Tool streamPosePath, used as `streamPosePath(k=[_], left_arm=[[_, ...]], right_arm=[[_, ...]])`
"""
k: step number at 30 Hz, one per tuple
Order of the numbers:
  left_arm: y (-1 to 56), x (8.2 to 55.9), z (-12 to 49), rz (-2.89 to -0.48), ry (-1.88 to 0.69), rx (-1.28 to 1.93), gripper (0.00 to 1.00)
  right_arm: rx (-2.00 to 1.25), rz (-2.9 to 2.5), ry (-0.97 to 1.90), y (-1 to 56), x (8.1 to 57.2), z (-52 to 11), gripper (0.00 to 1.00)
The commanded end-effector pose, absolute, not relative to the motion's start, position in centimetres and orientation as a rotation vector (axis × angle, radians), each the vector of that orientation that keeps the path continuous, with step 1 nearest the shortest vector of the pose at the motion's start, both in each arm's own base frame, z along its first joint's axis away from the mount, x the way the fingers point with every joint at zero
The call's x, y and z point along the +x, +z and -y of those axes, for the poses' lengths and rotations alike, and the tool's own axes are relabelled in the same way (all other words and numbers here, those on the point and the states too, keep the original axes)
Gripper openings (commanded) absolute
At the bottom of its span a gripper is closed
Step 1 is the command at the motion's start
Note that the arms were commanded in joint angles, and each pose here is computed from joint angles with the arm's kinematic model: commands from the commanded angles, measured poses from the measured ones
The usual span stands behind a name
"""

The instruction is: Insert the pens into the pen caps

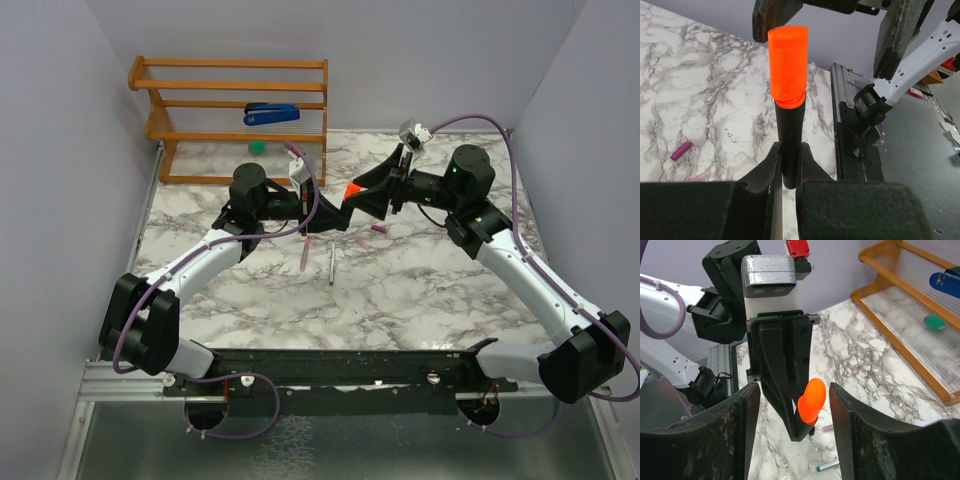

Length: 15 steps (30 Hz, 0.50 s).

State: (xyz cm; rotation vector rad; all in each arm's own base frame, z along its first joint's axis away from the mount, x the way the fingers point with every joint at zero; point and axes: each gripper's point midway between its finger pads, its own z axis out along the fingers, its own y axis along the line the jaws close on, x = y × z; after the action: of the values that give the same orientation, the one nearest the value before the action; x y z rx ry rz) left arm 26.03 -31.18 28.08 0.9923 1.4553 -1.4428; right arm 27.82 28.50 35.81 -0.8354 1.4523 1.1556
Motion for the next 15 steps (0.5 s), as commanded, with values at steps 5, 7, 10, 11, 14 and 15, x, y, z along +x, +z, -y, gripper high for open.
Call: streamPosePath(k=[5,7,10,11,14,15], left_arm=[[28.98,25.28,31.36,-1.408,-1.487,1.047,0.00],[29.06,25.25,31.35,-1.404,-1.487,1.050,0.00],[29.24,25.17,31.33,-1.398,-1.486,1.054,0.00],[29.29,25.15,31.33,-1.396,-1.486,1.055,0.00],[29.46,25.17,31.33,-1.392,-1.484,1.055,0.00],[29.51,25.18,31.33,-1.390,-1.483,1.056,0.00]], right_arm=[[-0.900,-1.372,1.175,37.20,26.86,-28.60,0.54],[-0.899,-1.381,1.180,36.98,26.91,-28.65,0.51],[-0.898,-1.389,1.185,36.80,26.94,-28.69,0.46],[-0.898,-1.391,1.187,36.76,26.95,-28.71,0.45],[-0.900,-1.397,1.193,36.62,27.01,-28.80,0.44],[-0.899,-1.402,1.195,36.52,27.04,-28.82,0.44]])
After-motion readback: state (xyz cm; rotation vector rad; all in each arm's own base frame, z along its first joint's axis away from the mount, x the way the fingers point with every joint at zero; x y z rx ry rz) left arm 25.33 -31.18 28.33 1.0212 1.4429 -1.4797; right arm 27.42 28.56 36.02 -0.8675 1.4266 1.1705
